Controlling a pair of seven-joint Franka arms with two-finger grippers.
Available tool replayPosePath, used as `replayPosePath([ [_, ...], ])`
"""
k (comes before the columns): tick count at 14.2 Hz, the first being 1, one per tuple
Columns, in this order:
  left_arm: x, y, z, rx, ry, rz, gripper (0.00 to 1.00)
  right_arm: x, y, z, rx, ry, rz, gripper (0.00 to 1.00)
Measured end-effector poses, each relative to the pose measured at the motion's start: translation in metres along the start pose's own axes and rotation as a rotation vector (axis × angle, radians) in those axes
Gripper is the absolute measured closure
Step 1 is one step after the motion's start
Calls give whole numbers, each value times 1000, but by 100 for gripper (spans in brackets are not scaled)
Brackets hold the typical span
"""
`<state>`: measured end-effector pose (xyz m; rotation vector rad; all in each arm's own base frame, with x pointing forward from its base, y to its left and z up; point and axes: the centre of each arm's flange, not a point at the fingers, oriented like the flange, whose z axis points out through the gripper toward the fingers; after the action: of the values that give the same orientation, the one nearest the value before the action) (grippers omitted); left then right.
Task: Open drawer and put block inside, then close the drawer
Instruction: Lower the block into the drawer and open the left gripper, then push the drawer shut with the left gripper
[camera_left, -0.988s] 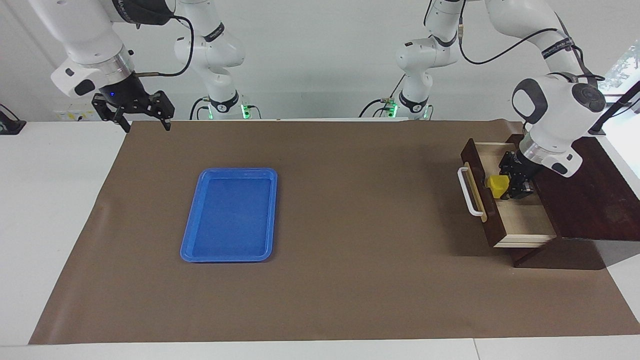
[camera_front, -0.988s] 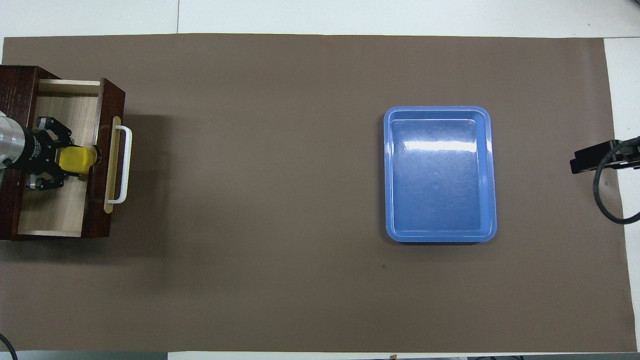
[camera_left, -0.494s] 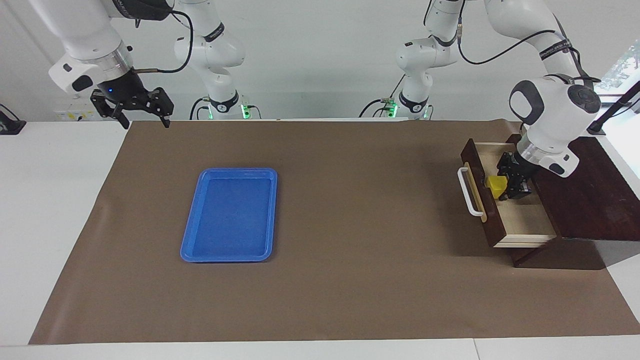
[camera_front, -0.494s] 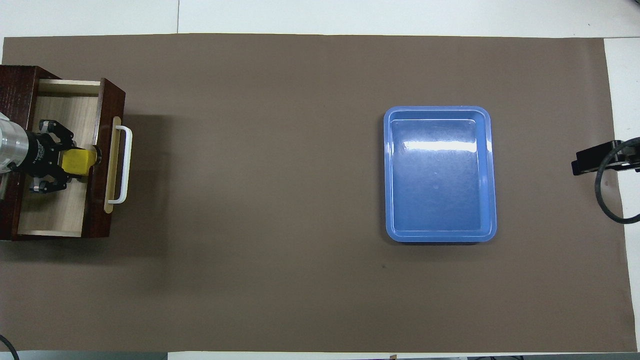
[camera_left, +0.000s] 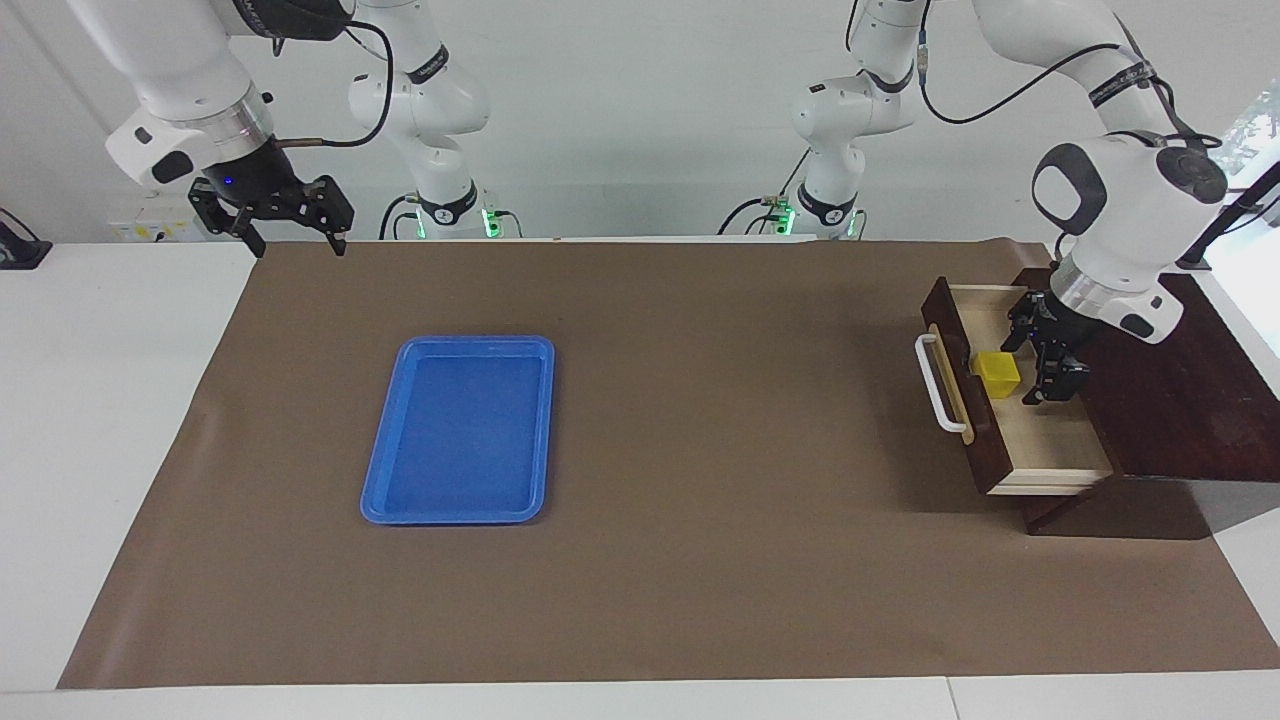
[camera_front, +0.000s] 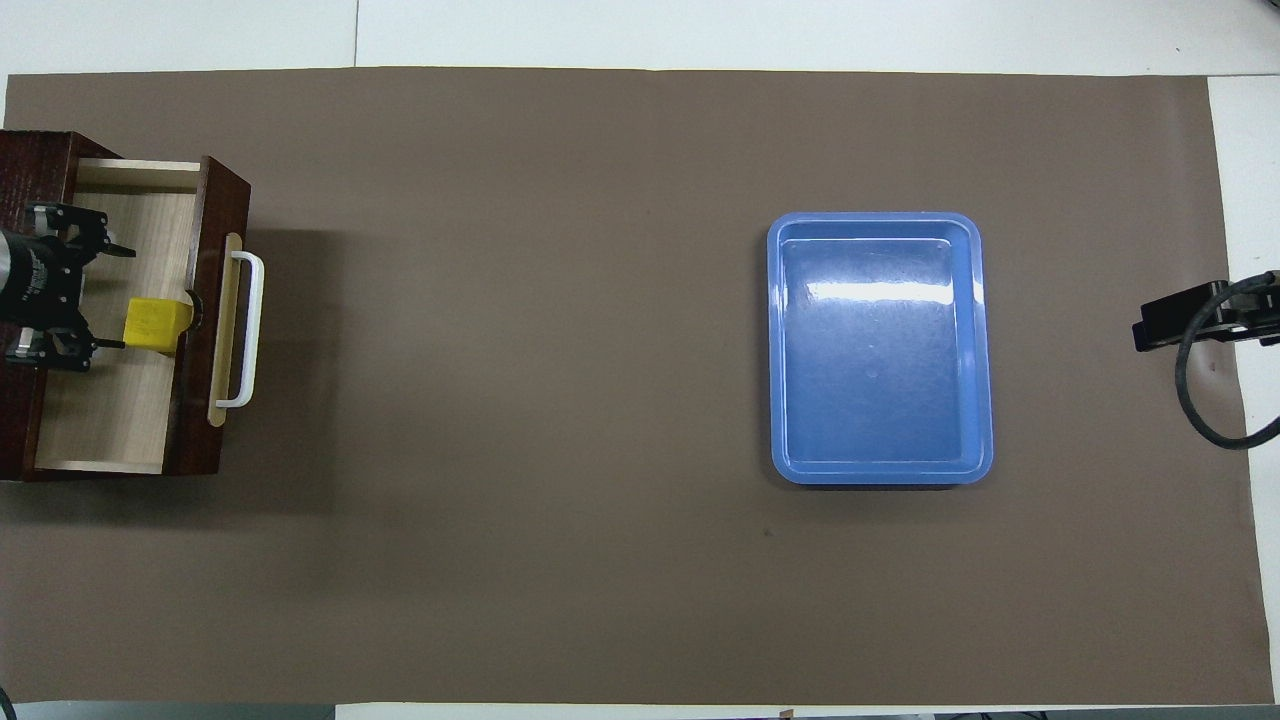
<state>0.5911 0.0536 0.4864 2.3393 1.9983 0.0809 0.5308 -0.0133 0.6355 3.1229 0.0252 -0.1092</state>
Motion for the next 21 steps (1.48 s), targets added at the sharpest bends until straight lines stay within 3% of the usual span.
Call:
replayPosePath([
  [3,-36,16,-46,-15,-4,66,0,0,0,0,0,0,-1,0],
  [8,-121,20,-16,60,-1,158,0,0,-1,0,0,0,-1,0],
  [12,-150,13,6,113,135,218,0,0,-2,0,0,0,-3,0],
  [16,-186,1,33,154,319,263,0,0,-2,0,0,0,-4,0],
  [21,-174,-5,48,181,452,291,0,0,-2,0,0,0,-4,0],
])
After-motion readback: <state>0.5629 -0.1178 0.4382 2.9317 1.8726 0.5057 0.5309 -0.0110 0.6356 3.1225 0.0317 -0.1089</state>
